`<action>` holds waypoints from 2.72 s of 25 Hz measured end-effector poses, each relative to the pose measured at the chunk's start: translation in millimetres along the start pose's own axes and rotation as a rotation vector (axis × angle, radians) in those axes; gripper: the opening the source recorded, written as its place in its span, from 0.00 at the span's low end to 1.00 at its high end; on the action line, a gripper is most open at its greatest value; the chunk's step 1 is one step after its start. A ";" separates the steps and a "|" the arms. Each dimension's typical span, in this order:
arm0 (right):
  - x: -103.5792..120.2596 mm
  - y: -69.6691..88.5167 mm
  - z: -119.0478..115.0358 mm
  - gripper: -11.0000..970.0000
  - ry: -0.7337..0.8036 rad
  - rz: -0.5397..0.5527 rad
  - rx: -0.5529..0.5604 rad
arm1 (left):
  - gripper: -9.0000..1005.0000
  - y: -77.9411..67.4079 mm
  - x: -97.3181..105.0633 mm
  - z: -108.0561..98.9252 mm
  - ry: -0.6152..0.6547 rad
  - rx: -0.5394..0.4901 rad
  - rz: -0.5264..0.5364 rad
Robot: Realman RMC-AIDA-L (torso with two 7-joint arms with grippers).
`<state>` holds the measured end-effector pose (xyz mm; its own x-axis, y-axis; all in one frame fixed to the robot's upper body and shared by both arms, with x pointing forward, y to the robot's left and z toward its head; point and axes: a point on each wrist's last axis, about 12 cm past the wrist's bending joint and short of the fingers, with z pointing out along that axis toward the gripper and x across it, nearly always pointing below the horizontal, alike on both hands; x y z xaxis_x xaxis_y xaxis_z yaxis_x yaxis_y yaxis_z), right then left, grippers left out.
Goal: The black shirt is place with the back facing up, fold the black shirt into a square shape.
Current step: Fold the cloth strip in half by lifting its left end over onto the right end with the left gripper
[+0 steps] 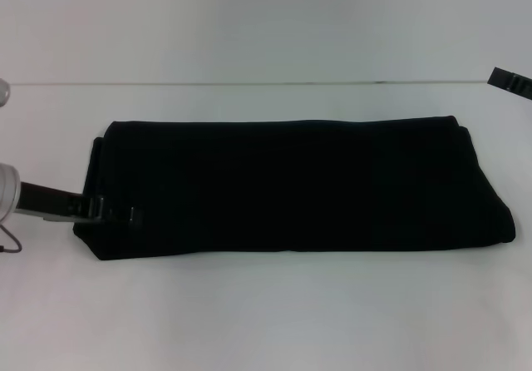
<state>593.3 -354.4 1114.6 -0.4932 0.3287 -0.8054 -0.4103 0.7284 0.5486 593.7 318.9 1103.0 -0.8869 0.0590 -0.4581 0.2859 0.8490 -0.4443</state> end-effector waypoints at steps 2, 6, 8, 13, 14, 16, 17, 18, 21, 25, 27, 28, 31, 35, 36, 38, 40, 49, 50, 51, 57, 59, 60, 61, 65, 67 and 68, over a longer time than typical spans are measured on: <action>0.3 -0.2 -0.5 0.75 0.000 0.000 0.001 | 0.63 -0.8 -0.7 0.3 -0.003 0.004 0.003; 1.4 -1.1 -2.1 0.75 0.000 0.002 0.004 | 0.63 2.8 0.9 -0.4 -0.008 -0.013 -0.002; 1.8 -1.5 -2.7 0.75 -0.001 0.003 0.005 | 0.63 5.5 2.3 -1.2 -0.012 -0.024 -0.006; 2.3 -1.9 -3.4 0.75 -0.001 0.004 0.007 | 0.63 11.2 5.1 -2.2 -0.011 -0.057 -0.013; 2.4 -1.8 -3.5 0.75 -0.001 0.004 0.006 | 0.63 11.8 5.5 -2.3 -0.010 -0.061 -0.015; 2.5 -1.7 -3.5 0.75 -0.001 0.004 0.005 | 0.63 12.4 5.8 -2.6 -0.010 -0.064 -0.015; 2.6 -1.6 -3.5 0.75 -0.001 0.005 0.004 | 0.63 12.3 5.8 -2.6 -0.009 -0.063 -0.015; 2.7 -1.6 -3.6 0.75 -0.001 0.005 0.004 | 0.63 12.3 5.9 -2.7 -0.008 -0.063 -0.014; 3.3 -1.7 -3.8 0.75 -0.001 0.006 0.005 | 0.63 10.7 5.3 -2.4 -0.002 -0.056 -0.003; 3.5 -1.5 -3.8 0.75 0.000 0.006 0.003 | 0.63 7.7 3.5 -0.5 0.012 -0.056 0.022; 3.6 -1.4 -3.8 0.75 0.000 0.007 0.003 | 0.63 5.2 2.2 1.3 0.021 -0.055 0.038; 3.6 -1.4 -3.7 0.75 0.000 0.007 0.003 | 0.63 4.3 1.5 2.1 0.023 -0.056 0.045; 3.6 -1.2 -3.6 0.75 0.000 0.006 0.003 | 0.63 3.3 0.6 3.3 0.025 -0.059 0.053; 3.4 -1.1 -3.7 0.75 -0.001 0.005 0.002 | 0.63 4.9 -0.7 -0.5 0.017 -0.066 0.050; 3.4 -1.2 -3.8 0.75 -0.001 0.004 0.002 | 0.63 5.7 -1.0 -2.1 0.014 -0.068 0.048; 3.3 -1.4 -4.2 0.75 -0.001 0.004 0.003 | 0.63 7.2 -1.4 -4.3 0.011 -0.073 0.045; 3.1 -1.5 -4.4 0.75 -0.001 0.004 0.004 | 0.63 9.1 -1.3 -6.8 0.008 -0.080 0.042; 1.2 -0.8 -3.2 0.75 -0.002 -0.001 0.001 | 0.63 18.0 -1.8 -19.3 -0.006 -0.126 0.033; 0.7 -0.5 -2.6 0.75 -0.002 -0.002 0.000 | 0.63 18.4 -1.9 -19.9 -0.007 -0.129 0.033; 0.5 -0.3 -2.3 0.75 -0.002 -0.003 0.000 | 0.63 18.5 -2.3 -20.3 -0.008 -0.131 0.034; 0.4 -0.2 -2.1 0.75 -0.002 -0.003 -0.001 | 0.63 19.9 -4.0 -22.5 -0.018 -0.144 0.037; 0.7 -0.5 -2.6 0.75 -0.002 -0.002 0.000 | 0.63 20.8 -4.4 -24.5 -0.024 -0.151 0.038; 1.1 -0.7 -2.9 0.75 -0.002 -0.001 0.001 | 0.63 21.2 -4.7 -25.4 -0.026 -0.154 0.039; 1.4 -0.8 -3.1 0.75 -0.002 0.000 0.001 | 0.63 21.2 -4.7 -25.4 -0.026 -0.154 0.039; 2.0 -1.1 -3.5 0.75 -0.001 0.002 0.002 | 0.63 22.9 -5.3 -28.8 -0.036 -0.166 0.035; 2.1 -1.1 -3.6 0.75 -0.001 0.002 0.002 | 0.63 23.6 -5.0 -29.7 -0.037 -0.169 0.029; 2.1 -1.1 -3.6 0.75 -0.001 0.002 0.002 | 0.63 23.9 -4.5 -29.7 -0.036 -0.169 0.026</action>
<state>589.9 -356.8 1113.0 -0.4931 0.3310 -0.8045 -0.4075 0.7292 0.5498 593.7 354.5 1117.3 -0.8654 0.0657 -0.4968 0.2408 0.9239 -0.2973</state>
